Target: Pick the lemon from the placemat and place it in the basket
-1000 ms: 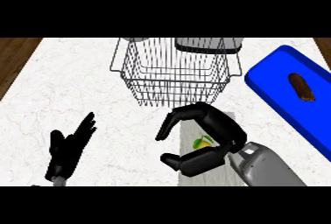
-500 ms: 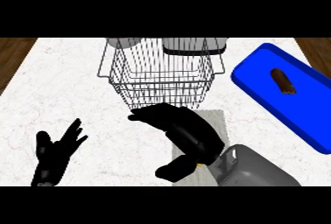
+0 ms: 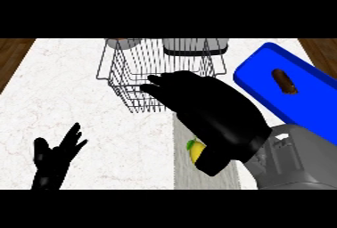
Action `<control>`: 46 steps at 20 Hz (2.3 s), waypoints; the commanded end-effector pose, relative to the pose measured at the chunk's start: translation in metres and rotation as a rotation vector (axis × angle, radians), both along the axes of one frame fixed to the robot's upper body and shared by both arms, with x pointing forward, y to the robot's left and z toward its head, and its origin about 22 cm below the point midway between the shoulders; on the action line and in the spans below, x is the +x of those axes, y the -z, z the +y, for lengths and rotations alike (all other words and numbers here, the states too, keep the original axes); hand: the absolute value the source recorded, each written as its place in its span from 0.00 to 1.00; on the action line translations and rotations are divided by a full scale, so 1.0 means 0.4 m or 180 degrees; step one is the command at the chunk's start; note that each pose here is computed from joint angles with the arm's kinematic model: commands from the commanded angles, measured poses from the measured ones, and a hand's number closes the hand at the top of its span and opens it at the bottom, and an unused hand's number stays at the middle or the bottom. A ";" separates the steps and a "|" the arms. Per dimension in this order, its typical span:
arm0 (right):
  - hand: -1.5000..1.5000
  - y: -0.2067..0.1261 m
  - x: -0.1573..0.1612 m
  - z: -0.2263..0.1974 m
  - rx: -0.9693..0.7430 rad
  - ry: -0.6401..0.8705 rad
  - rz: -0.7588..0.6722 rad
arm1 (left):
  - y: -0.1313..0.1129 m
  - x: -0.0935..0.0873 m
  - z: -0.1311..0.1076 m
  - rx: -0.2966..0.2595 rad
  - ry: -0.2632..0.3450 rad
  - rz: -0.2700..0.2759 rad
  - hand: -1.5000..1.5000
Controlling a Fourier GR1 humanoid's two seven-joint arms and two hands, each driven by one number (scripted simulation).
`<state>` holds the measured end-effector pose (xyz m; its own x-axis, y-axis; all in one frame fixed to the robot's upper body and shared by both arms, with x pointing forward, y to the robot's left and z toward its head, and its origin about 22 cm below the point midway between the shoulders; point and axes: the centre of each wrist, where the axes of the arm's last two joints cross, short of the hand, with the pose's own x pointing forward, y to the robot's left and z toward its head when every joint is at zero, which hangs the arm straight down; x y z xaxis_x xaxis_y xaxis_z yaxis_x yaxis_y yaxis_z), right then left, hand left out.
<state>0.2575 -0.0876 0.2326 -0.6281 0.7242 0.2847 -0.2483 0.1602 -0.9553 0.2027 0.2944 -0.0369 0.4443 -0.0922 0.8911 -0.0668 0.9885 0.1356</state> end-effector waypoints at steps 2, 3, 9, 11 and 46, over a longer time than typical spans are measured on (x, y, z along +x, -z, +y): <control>0.00 -0.087 0.005 -0.025 -0.0881 0.0011 0.0267 | 0.041 -0.051 0.015 0.0041 -0.0055 0.0360 0.50; 0.00 -0.121 -0.002 -0.014 -0.0933 0.0003 0.0281 | 0.046 -0.046 0.009 0.0017 -0.0047 0.0345 0.50; 0.00 -0.193 0.001 -0.043 -0.1317 0.0050 0.0483 | 0.019 -0.028 0.014 0.0013 -0.0038 0.0302 0.50; 0.00 -0.177 -0.015 -0.048 -0.1361 0.0080 0.0478 | 0.048 -0.039 -0.005 -0.0020 -0.0050 0.0388 0.50; 0.00 0.244 -0.009 -0.063 -0.1218 0.0135 0.0718 | -0.004 0.015 0.031 -0.0006 0.0030 0.0309 0.50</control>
